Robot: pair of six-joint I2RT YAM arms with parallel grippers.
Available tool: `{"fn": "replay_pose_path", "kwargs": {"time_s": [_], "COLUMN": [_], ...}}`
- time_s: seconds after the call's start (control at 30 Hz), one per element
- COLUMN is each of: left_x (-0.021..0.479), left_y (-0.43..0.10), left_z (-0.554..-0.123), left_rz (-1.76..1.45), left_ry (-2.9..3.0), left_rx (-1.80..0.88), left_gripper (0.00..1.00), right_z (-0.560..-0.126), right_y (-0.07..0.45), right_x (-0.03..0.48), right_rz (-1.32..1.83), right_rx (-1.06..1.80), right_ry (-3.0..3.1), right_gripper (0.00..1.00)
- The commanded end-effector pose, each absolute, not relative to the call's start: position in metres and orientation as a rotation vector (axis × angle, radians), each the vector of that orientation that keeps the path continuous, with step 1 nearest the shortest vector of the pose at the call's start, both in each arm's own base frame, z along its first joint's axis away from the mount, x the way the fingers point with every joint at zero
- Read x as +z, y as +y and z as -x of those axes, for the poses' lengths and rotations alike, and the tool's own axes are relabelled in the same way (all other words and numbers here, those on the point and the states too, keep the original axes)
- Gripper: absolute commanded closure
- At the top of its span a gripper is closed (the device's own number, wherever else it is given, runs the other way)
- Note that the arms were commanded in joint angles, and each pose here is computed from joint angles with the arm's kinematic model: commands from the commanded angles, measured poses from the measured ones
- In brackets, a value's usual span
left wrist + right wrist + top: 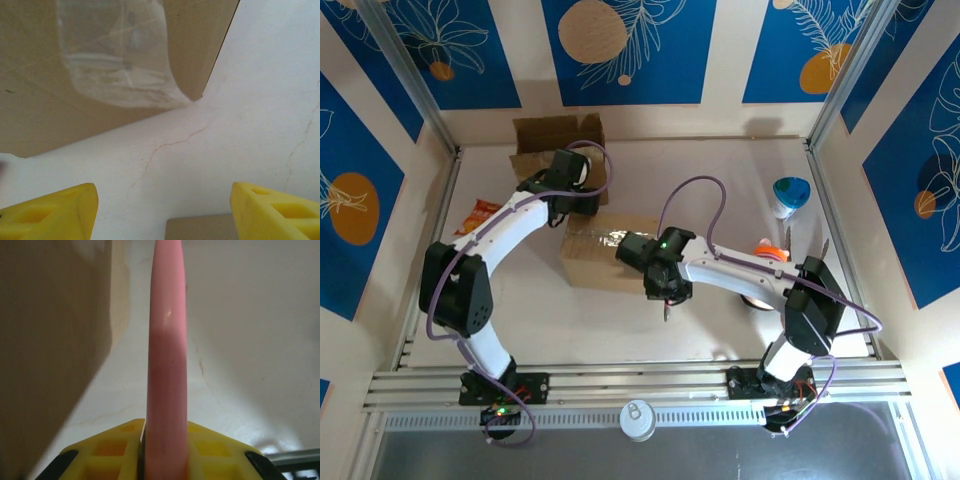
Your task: Unpack the express box
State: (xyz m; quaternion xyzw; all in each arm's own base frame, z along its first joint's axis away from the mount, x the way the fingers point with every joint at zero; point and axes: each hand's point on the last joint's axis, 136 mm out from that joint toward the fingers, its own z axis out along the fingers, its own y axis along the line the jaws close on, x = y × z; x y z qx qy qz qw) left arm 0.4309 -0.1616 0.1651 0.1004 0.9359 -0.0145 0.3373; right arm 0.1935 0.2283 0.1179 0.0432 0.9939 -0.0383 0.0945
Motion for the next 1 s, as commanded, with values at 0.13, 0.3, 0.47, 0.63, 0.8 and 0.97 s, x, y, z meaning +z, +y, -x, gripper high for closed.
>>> {"fn": "replay_pose_path", "kwargs": {"time_s": [0.13, 0.3, 0.47, 0.63, 0.8, 0.97], "left_x": [0.152, 0.152, 0.15, 0.15, 0.151, 0.151], "left_y": [-0.13, -0.12, -0.121, -0.131, -0.138, -0.143], "left_z": [-0.379, -0.349, -0.319, -0.289, -0.262, -0.24], "left_rz": [-0.28, -0.235, -0.18, -0.171, -0.162, -0.138], "left_ry": [2.551, 2.59, 2.611, 2.618, 2.622, 2.617], "left_rx": [0.056, 0.032, -0.076, -0.194, -0.283, -0.363], "left_gripper": [0.3, 0.3, 0.31, 0.3, 0.3, 0.29], "right_z": [-0.248, -0.28, -0.316, -0.345, -0.361, -0.364], "right_y": [0.232, 0.237, 0.256, 0.284, 0.32, 0.358], "right_x": [0.133, 0.138, 0.141, 0.142, 0.144, 0.148], "right_rz": [-0.094, -0.062, 0.037, 0.196, 0.378, 0.574], "right_rx": [-0.053, 0.013, 0.127, 0.224, 0.369, 0.531], "right_ry": [2.87, 2.844, 2.819, 2.797, 2.766, 2.716], "right_gripper": [1.0, 1.0, 1.0, 1.0, 1.0, 1.0]}}
